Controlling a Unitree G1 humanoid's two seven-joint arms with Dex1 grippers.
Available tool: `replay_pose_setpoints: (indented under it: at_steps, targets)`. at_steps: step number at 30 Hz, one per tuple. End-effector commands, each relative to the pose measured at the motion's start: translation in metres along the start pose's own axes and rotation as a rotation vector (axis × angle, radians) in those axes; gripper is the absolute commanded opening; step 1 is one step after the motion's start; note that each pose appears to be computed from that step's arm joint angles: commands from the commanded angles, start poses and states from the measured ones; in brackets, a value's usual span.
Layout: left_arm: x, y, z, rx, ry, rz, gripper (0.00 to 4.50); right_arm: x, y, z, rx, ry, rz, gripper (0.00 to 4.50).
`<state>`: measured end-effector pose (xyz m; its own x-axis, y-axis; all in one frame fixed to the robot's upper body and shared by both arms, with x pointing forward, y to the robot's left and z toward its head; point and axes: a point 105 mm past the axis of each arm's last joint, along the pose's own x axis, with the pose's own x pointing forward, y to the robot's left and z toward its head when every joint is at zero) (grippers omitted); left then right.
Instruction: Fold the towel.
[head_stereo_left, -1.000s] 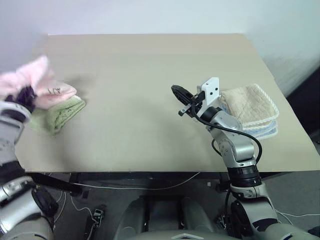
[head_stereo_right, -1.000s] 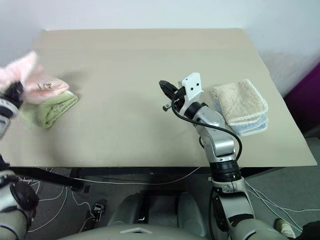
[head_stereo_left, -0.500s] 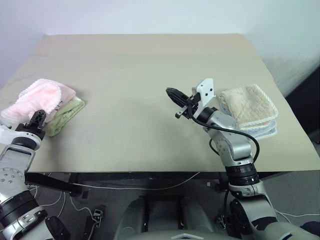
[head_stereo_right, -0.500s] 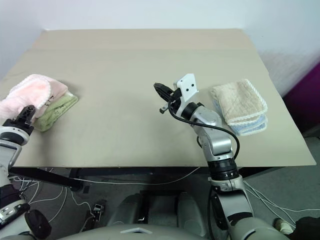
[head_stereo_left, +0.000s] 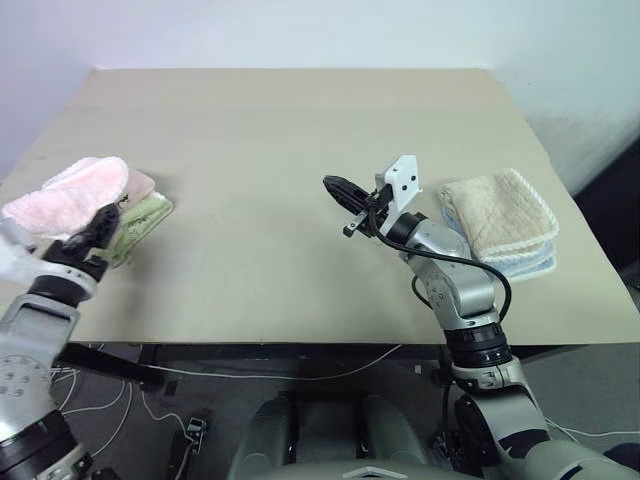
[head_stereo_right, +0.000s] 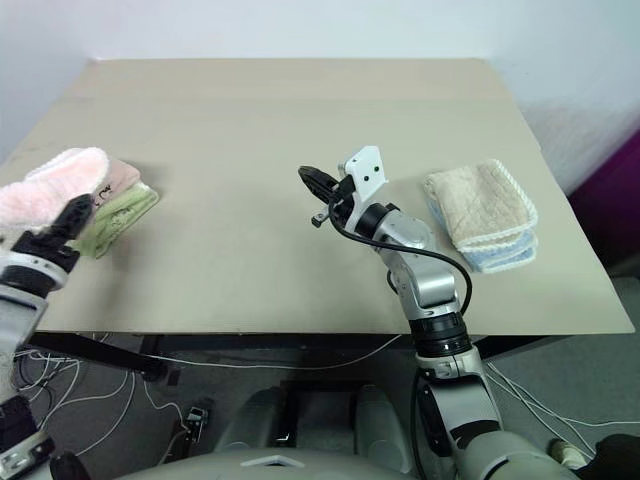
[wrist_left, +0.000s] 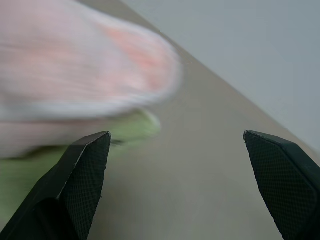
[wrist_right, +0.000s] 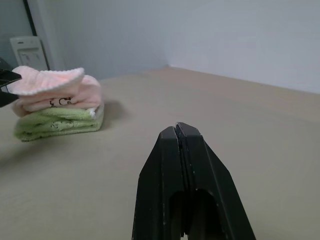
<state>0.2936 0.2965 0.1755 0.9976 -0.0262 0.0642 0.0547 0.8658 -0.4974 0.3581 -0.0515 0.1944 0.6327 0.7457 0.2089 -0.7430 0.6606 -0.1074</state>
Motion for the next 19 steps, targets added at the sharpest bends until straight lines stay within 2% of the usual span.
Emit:
replay_pose_setpoints:
  at_steps: [1, 6, 11, 19]
  targets:
    - [0.012, -0.039, -0.022, 0.252, 0.088, -0.142, 4.45, -0.008, -0.016, 0.014, -0.028, -0.050, -0.057, 0.00]
    - [0.029, -0.066, -0.054, 0.457, 0.171, -0.308, 4.45, -0.022, -0.033, 0.011, -0.042, -0.025, -0.118, 0.00]
    - [0.042, -0.069, -0.073, 0.717, 0.189, -0.406, 4.45, -0.041, -0.052, -0.007, -0.067, 0.046, -0.212, 0.00]
    - [0.054, -0.074, -0.077, 0.719, 0.162, -0.522, 4.45, -0.062, -0.064, -0.019, -0.068, 0.084, -0.295, 0.00]
